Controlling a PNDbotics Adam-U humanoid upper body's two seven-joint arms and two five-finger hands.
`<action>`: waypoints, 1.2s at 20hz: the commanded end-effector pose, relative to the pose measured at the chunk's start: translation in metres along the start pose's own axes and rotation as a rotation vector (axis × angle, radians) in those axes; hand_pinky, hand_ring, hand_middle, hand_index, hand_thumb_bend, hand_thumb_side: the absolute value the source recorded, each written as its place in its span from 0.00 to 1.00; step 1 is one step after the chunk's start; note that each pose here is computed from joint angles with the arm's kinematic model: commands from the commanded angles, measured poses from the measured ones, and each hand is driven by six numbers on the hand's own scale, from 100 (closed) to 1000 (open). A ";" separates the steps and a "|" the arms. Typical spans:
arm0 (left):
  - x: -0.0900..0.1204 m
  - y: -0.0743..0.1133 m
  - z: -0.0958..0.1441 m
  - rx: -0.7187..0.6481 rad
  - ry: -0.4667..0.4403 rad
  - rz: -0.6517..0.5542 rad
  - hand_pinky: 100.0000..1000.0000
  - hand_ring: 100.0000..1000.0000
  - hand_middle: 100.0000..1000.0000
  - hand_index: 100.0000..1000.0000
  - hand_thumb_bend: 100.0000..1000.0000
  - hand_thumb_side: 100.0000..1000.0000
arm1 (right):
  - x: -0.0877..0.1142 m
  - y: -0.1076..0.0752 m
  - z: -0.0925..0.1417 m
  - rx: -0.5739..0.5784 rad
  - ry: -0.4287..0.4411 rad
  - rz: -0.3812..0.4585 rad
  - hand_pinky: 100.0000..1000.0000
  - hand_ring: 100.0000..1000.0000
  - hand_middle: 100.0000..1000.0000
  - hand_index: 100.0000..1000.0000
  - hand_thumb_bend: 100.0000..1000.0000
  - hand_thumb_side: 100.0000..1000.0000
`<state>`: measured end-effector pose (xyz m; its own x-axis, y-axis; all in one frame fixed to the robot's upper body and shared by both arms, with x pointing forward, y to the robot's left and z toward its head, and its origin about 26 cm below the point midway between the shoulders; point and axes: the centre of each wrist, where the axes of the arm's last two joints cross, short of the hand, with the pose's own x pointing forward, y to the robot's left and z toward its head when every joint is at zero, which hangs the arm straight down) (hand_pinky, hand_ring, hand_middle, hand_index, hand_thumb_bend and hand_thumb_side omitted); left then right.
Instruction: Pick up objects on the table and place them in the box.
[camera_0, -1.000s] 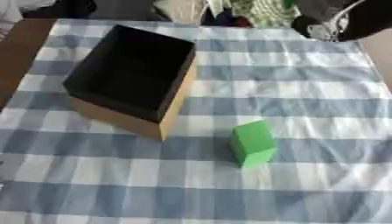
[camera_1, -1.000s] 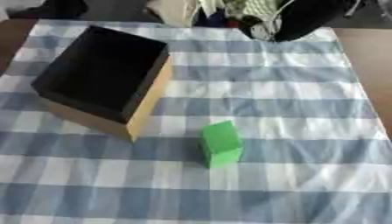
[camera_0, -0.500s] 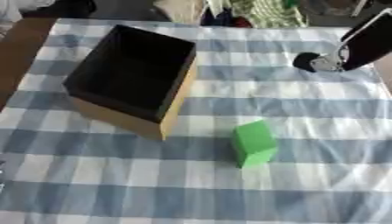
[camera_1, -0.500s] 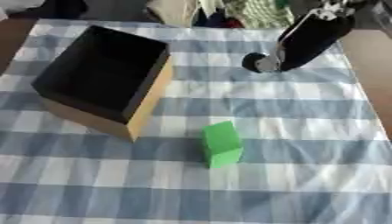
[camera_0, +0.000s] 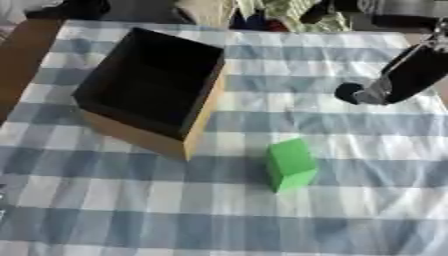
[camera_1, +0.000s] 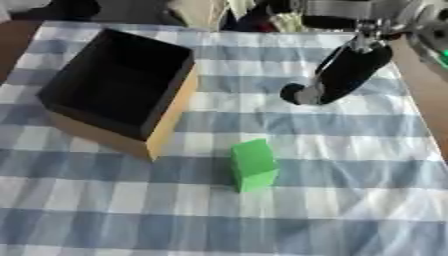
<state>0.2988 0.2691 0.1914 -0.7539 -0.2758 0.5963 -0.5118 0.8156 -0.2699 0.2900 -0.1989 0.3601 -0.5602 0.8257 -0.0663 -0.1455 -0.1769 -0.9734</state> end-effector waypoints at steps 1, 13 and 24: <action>0.005 0.001 -0.005 -0.017 -0.033 -0.002 0.55 0.71 0.53 0.68 0.27 0.27 | 0.001 0.002 0.002 0.097 0.054 -0.084 0.99 1.00 0.92 0.98 0.25 0.00; 0.005 -0.001 -0.005 -0.022 -0.029 0.005 0.55 0.71 0.53 0.68 0.27 0.27 | 0.011 0.030 -0.016 0.220 0.040 -0.171 1.00 1.00 0.95 1.00 0.26 0.25; 0.006 -0.002 -0.005 -0.023 -0.027 0.009 0.55 0.71 0.53 0.68 0.27 0.26 | 0.018 0.057 -0.028 0.347 0.006 -0.258 1.00 1.00 0.94 1.00 0.22 0.15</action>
<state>0.2989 0.2676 0.1911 -0.7530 -0.2725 0.5989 -0.5060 0.8217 -0.2623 0.2974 -0.1789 0.2914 -0.5850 0.8026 0.1167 -0.3894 -0.1518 -0.9085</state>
